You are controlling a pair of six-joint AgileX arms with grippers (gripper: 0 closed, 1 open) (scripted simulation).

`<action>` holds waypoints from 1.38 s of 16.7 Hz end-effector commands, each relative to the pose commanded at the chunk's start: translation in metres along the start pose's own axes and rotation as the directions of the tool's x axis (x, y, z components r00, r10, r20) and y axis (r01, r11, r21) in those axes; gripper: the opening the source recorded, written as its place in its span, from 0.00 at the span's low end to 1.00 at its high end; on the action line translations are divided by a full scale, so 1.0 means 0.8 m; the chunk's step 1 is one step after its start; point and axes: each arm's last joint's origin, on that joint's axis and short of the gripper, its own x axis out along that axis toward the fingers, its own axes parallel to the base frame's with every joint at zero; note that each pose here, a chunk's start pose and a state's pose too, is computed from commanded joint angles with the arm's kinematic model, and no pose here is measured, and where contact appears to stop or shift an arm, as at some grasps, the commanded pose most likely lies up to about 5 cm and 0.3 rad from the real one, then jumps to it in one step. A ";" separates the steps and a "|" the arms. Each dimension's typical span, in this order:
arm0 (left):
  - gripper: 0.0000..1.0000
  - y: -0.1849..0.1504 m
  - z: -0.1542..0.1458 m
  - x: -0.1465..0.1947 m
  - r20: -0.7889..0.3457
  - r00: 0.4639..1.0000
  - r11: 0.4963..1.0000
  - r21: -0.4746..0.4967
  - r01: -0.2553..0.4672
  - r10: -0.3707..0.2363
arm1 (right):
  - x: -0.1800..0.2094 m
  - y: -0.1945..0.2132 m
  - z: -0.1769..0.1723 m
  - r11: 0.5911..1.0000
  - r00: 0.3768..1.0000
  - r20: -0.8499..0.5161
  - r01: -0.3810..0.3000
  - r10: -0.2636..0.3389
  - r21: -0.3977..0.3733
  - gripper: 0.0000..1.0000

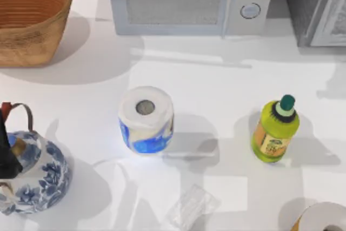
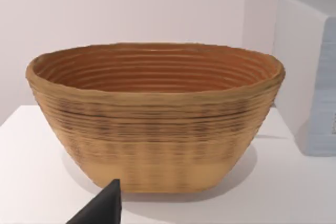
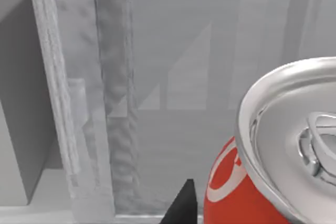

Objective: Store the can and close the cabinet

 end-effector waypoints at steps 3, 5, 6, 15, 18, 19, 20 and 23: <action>1.00 0.000 0.000 0.000 0.000 1.000 1.000 0.000 0.000 0.000 | -0.044 0.012 0.006 1.000 1.000 0.031 0.000 0.000 -0.003 0.00; 1.00 0.000 0.000 0.000 0.000 1.000 1.000 0.000 0.000 0.000 | -0.075 0.019 0.003 1.000 0.999 0.053 0.000 0.000 -0.005 0.00; 1.00 0.000 0.000 0.000 0.000 1.000 1.000 0.000 0.000 0.000 | -0.090 0.022 0.000 1.000 0.998 0.064 0.000 0.001 -0.005 0.00; 1.00 0.000 0.000 0.000 0.000 1.000 1.000 0.000 0.000 0.000 | -0.172 0.039 -0.069 1.000 0.990 0.144 -0.008 0.008 0.003 0.00; 1.00 0.000 0.000 0.000 0.000 1.000 1.000 0.000 0.000 0.000 | -0.176 0.041 -0.085 1.000 0.988 0.153 -0.011 0.010 0.006 0.00; 1.00 0.000 0.000 0.000 0.000 1.000 1.000 0.000 0.000 0.000 | -0.177 0.041 -0.087 1.000 0.988 0.154 -0.012 0.011 0.006 0.00; 1.00 0.000 0.000 0.000 0.000 1.000 1.000 0.000 0.000 0.000 | -0.177 0.041 -0.089 1.000 0.988 0.155 -0.012 0.011 0.006 0.00; 1.00 0.000 0.000 0.000 0.000 1.000 1.000 0.000 0.000 0.000 | -0.177 0.041 -0.089 1.000 0.988 0.155 -0.012 0.011 0.006 0.00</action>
